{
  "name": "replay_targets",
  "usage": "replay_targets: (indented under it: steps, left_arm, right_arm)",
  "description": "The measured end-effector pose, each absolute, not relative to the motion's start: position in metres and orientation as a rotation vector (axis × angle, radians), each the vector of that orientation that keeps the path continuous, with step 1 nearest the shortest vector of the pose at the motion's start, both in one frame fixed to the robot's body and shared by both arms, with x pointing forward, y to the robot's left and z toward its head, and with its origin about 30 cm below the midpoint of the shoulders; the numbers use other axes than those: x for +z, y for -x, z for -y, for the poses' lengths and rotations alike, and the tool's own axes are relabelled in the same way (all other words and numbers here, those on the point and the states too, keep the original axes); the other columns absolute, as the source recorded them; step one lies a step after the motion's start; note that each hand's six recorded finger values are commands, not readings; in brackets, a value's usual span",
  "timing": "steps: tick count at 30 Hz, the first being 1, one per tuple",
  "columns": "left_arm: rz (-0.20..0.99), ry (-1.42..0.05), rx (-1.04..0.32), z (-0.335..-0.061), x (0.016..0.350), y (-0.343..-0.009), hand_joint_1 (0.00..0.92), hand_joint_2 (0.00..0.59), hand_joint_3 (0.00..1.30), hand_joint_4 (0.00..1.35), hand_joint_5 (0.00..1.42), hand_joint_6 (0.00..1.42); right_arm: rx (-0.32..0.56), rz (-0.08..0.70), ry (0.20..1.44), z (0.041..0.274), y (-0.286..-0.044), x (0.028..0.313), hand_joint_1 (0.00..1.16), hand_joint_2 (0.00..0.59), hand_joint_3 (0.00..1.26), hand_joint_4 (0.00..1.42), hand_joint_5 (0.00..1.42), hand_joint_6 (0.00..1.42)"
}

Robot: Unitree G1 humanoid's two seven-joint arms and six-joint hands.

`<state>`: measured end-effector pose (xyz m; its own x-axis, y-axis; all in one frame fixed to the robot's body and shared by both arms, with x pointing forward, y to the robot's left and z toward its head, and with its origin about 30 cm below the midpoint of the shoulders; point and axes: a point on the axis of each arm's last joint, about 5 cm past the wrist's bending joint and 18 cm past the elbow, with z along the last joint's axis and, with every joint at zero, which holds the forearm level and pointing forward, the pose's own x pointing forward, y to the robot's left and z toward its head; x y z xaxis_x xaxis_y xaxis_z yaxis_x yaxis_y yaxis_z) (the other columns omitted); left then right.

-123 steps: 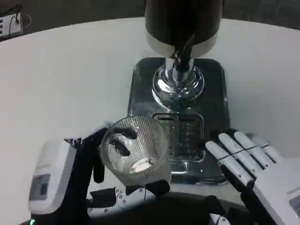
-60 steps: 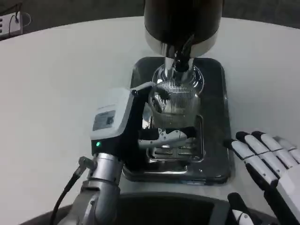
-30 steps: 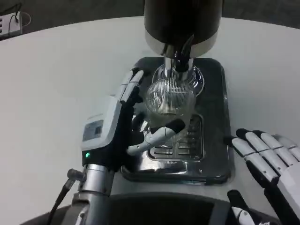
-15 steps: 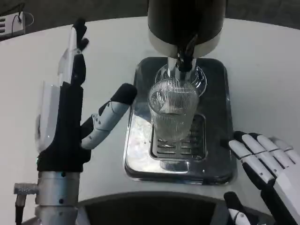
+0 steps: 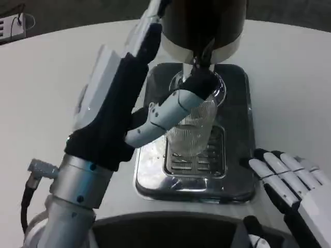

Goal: Grasp the cup under the faucet to collect the drink, then remove the cup.

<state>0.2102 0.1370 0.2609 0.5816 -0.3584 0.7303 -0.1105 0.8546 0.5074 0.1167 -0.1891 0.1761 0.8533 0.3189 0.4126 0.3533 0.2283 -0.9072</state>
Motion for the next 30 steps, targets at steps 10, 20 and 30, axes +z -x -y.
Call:
replay_targets:
  steps: [10, 20, 30]
  left_arm:
    - [0.948, -0.520, -0.249, -0.126, 0.270, -0.210, 0.000, 0.160, 0.00, 0.00, 0.00, 0.00]
    - [0.898, -0.522, -0.321, -0.118, 0.266, -0.213, 0.000, 0.149, 0.00, 0.00, 0.00, 0.00]
    - [0.875, -0.532, -0.335, -0.115, 0.264, -0.213, 0.000, 0.145, 0.00, 0.00, 0.00, 0.00]
  right_arm:
    - [-0.029, 0.602, 1.362, 0.188, -0.113, 0.178, 0.24, 0.506, 0.14, 0.07, 0.10, 0.15]
    - [-0.027, 0.593, 1.363, 0.188, -0.112, 0.177, 0.23, 0.509, 0.14, 0.07, 0.10, 0.15]
    - [-0.029, 0.585, 1.365, 0.189, -0.111, 0.177, 0.22, 0.509, 0.14, 0.07, 0.10, 0.15]
